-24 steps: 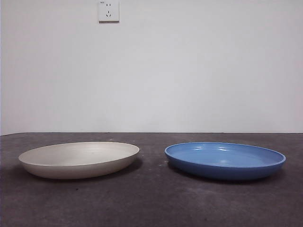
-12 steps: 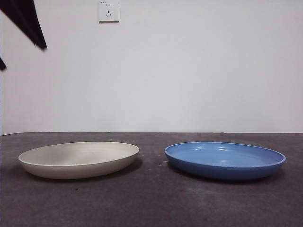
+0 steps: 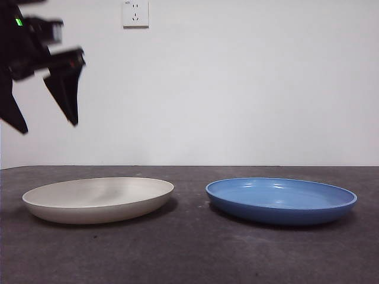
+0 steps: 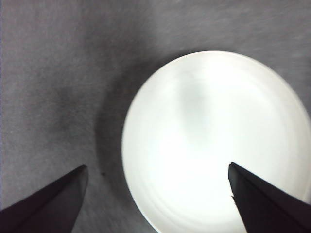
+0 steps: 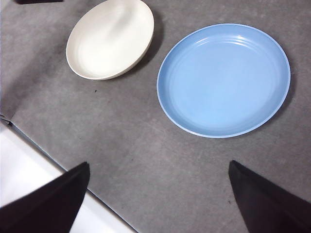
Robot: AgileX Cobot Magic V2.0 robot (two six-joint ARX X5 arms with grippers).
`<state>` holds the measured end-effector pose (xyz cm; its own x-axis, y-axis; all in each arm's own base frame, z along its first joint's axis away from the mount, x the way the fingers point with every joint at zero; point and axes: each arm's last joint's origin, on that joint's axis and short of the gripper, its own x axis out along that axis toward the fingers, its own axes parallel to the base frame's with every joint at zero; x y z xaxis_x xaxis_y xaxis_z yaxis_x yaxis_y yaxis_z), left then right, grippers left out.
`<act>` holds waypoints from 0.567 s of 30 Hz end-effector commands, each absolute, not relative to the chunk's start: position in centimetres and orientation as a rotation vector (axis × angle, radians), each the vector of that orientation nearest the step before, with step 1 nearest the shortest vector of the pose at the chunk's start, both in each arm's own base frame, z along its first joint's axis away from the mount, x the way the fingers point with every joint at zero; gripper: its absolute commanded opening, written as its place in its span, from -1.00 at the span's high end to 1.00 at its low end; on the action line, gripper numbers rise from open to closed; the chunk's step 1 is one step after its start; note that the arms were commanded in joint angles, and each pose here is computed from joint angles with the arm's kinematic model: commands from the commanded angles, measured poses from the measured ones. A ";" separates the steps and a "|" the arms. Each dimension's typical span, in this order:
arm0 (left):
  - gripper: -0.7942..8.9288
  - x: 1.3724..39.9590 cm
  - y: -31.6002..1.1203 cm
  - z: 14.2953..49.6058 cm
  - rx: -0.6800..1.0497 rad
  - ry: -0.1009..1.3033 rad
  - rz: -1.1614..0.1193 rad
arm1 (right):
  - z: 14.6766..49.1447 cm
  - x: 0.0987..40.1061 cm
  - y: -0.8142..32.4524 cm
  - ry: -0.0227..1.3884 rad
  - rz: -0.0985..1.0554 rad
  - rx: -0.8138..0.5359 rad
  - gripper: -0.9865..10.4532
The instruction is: Pick up the white plate, put it on the blue plate, put it on desk
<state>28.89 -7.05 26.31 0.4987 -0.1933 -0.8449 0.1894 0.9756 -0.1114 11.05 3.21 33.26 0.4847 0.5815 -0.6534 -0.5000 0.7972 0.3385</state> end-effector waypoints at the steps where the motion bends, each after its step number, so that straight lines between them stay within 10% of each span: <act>1: -0.11 30.7 -7.0 25.3 0.008 1.050 -0.218 | 33.8 11.1 3.3 0.814 0.669 0.099 0.02; 17: -0.11 34.0 -5.9 19.2 -0.017 1.209 -0.191 | 33.9 11.2 3.3 0.806 0.669 0.097 0.02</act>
<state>33.35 -5.68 19.12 0.3285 -0.1428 -0.9337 0.1200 0.9868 -0.1087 11.11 3.22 33.30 0.4889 0.5819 -0.6499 -0.5017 0.7970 0.3362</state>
